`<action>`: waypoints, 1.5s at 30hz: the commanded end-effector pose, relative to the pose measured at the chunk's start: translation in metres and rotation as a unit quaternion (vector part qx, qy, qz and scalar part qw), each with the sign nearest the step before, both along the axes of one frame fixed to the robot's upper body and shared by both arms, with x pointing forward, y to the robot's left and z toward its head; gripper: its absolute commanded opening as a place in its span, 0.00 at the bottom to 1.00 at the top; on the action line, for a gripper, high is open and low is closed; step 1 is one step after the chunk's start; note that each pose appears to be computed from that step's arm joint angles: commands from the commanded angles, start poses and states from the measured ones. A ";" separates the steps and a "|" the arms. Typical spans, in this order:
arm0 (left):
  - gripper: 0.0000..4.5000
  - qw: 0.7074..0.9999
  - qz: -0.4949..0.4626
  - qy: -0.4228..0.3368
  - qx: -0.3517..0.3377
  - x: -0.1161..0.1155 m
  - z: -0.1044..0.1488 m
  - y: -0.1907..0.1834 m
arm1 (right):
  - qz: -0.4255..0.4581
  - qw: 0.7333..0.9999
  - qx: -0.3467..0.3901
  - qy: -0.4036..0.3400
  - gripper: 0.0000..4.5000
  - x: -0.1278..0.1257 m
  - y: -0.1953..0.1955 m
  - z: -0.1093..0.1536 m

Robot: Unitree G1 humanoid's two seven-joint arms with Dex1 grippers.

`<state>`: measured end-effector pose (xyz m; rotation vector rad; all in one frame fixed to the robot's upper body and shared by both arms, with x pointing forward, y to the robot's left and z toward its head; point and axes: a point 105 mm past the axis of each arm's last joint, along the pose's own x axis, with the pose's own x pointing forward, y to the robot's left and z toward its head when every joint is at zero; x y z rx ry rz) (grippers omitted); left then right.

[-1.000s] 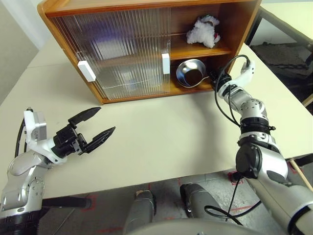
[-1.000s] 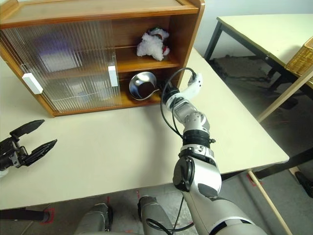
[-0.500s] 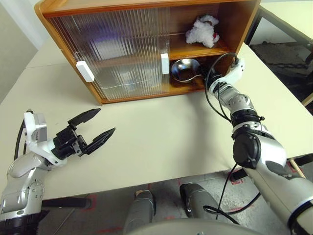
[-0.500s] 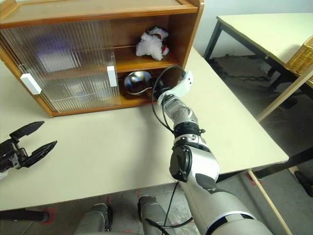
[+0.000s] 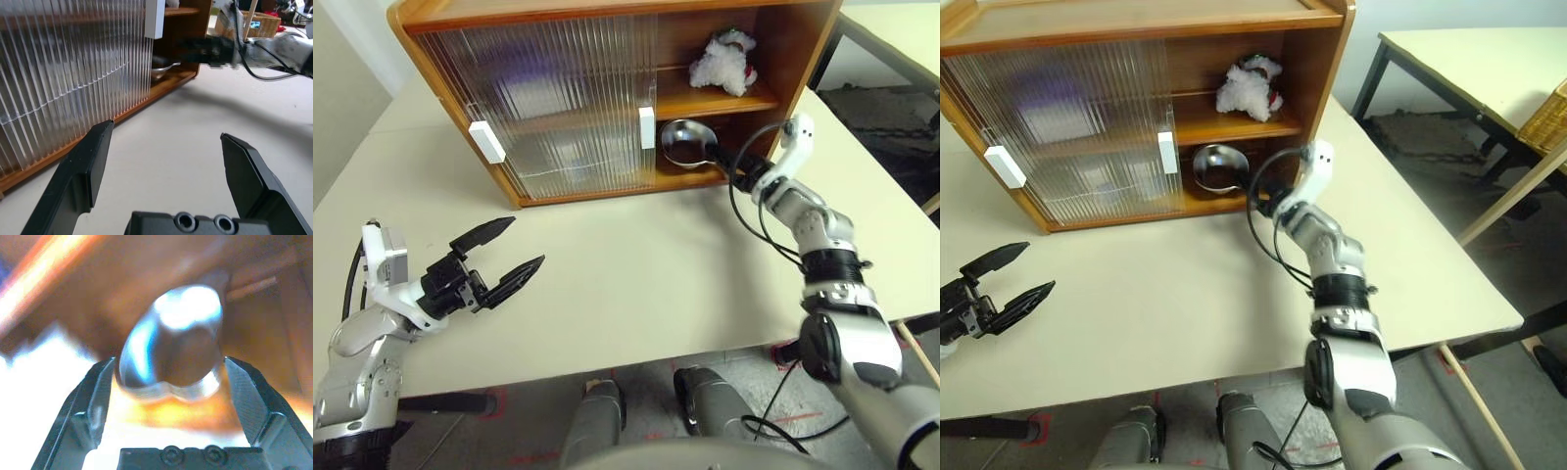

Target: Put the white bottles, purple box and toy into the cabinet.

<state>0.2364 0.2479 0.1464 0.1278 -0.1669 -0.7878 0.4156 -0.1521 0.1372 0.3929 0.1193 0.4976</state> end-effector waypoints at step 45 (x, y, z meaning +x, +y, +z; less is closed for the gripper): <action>1.00 1.000 -0.002 0.001 0.002 0.000 -0.003 -0.003 | 0.116 0.990 0.005 -0.084 0.01 -0.012 0.143 0.077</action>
